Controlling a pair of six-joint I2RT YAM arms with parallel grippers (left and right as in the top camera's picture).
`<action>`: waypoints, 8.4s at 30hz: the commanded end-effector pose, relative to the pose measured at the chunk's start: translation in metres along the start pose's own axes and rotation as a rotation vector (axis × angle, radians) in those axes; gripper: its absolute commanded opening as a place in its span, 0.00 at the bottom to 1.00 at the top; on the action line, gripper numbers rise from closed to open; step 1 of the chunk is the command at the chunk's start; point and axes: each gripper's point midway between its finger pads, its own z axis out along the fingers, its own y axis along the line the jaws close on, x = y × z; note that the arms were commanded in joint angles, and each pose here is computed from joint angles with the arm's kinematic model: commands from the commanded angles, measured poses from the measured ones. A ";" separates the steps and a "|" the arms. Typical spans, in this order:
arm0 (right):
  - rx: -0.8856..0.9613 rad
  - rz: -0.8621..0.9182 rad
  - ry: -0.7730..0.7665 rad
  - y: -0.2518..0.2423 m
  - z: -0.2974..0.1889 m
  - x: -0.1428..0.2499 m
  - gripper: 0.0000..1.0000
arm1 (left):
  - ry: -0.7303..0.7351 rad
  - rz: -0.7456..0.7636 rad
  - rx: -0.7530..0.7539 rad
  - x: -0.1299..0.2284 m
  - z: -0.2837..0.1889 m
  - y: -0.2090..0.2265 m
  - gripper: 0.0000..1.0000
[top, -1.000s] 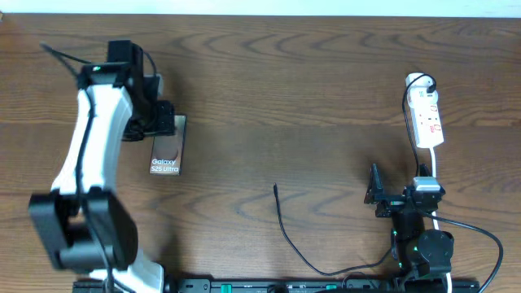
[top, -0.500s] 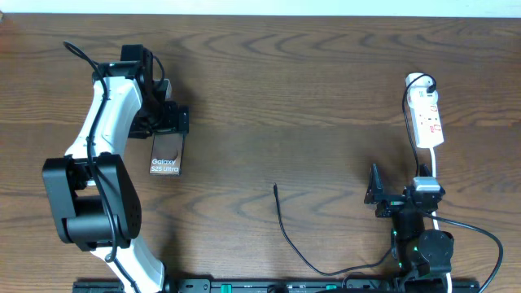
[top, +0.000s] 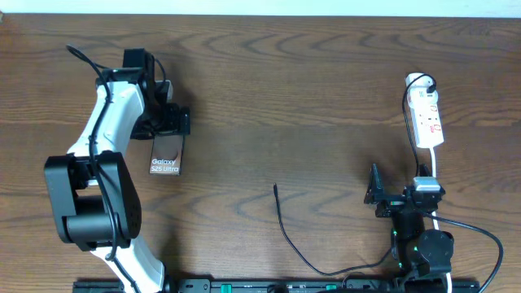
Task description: Plug charger to phone and switch on socket
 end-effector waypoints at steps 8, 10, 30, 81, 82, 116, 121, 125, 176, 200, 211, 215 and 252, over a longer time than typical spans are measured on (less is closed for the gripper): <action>0.004 0.013 0.004 -0.001 0.000 0.001 0.99 | 0.031 0.015 -0.014 0.016 0.023 0.004 0.98; 0.004 0.013 0.003 -0.001 0.000 0.001 0.99 | 0.029 0.015 -0.038 0.017 0.025 0.008 0.98; 0.003 0.013 0.004 -0.001 0.000 0.001 0.99 | -0.007 0.017 -0.058 0.012 0.042 0.013 0.98; 0.003 0.013 0.004 -0.001 0.000 0.001 0.99 | 0.007 0.095 -0.117 0.015 0.049 0.020 0.98; 0.003 0.013 0.004 -0.001 0.000 0.001 0.99 | 0.008 0.095 -0.117 0.015 0.049 0.020 0.98; 0.003 0.013 0.003 -0.001 0.000 0.001 0.99 | -0.001 0.103 -0.117 0.020 0.059 0.021 0.98; 0.003 0.013 0.004 -0.001 0.000 0.001 0.99 | 0.001 0.103 -0.117 0.020 0.059 0.021 0.98; 0.003 0.013 0.003 -0.001 0.000 0.001 0.99 | 0.002 0.103 -0.117 0.020 0.059 0.021 0.98; 0.004 0.013 0.004 -0.001 0.000 0.001 0.99 | 0.004 0.102 -0.112 0.030 0.072 0.022 0.98; 0.004 0.013 0.003 -0.001 0.000 0.001 0.99 | 0.004 0.102 -0.112 0.030 0.072 0.022 0.98; 0.003 0.013 0.004 -0.001 0.000 0.001 0.99 | 0.004 0.102 -0.112 0.030 0.072 0.022 0.97; 0.003 0.013 0.004 -0.001 0.000 0.001 0.99 | 0.004 0.102 -0.112 0.030 0.072 0.022 0.94; 0.003 0.013 0.004 -0.001 0.000 0.001 0.99 | 0.005 0.102 -0.112 0.030 0.072 0.022 0.79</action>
